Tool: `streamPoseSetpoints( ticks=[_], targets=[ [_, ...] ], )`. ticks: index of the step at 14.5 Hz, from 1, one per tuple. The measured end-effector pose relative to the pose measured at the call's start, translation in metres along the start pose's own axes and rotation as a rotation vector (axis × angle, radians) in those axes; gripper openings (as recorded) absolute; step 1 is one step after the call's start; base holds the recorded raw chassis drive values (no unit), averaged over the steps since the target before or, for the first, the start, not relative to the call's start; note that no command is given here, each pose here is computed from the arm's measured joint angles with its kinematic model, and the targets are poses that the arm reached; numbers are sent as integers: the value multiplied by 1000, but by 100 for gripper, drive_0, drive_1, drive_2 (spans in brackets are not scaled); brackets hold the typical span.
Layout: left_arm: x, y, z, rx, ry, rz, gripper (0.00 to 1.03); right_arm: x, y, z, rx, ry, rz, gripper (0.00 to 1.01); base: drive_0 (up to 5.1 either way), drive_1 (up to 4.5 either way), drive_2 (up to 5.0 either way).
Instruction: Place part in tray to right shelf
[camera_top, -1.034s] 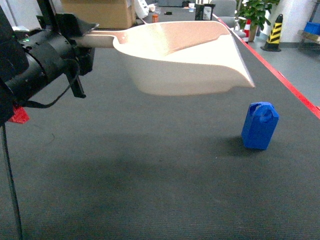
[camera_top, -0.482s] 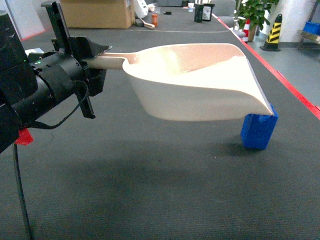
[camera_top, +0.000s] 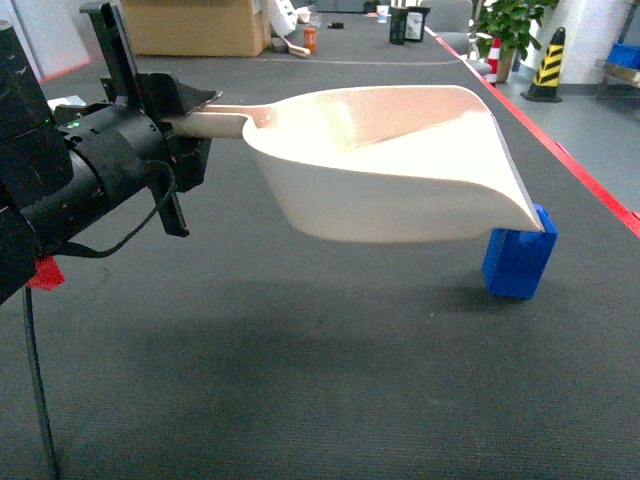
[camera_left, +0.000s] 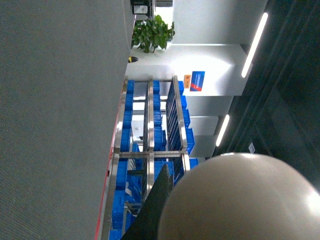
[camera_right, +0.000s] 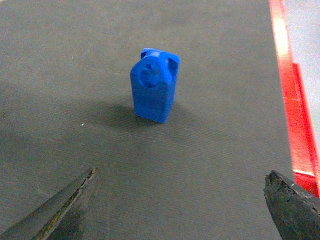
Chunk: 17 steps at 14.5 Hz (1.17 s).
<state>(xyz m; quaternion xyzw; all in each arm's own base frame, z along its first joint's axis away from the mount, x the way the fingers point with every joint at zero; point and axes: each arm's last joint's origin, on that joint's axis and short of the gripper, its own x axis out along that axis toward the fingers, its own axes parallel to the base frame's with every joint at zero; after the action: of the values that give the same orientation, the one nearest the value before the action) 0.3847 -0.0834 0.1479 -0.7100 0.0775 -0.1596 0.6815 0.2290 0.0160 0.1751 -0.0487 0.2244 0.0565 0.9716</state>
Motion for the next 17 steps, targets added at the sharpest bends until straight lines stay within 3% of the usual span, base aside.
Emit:
streamPoseSetpoints(
  ticks=[2, 4, 7, 13, 14, 17],
  targets=[
    [0, 0, 0, 0, -1, -2, 13, 40, 7, 11, 20, 61, 59, 98, 0, 0, 0],
    [0, 0, 0, 0, 0, -1, 13, 79, 15, 24, 25, 89, 81, 98, 0, 0, 0],
    [0, 0, 0, 0, 0, -1, 13, 120, 19, 35, 26, 113, 79, 98, 0, 0, 0],
    [0, 0, 0, 0, 0, -1, 13, 181, 26, 36, 37, 176, 88, 98, 0, 0, 0],
    [0, 0, 0, 1, -4, -1, 13, 188, 27, 35, 38, 178, 79, 92, 0, 0, 0],
    [0, 0, 0, 3, -3, -1, 13, 191, 24, 37, 57, 168, 30, 57, 0, 0, 0]
  ],
)
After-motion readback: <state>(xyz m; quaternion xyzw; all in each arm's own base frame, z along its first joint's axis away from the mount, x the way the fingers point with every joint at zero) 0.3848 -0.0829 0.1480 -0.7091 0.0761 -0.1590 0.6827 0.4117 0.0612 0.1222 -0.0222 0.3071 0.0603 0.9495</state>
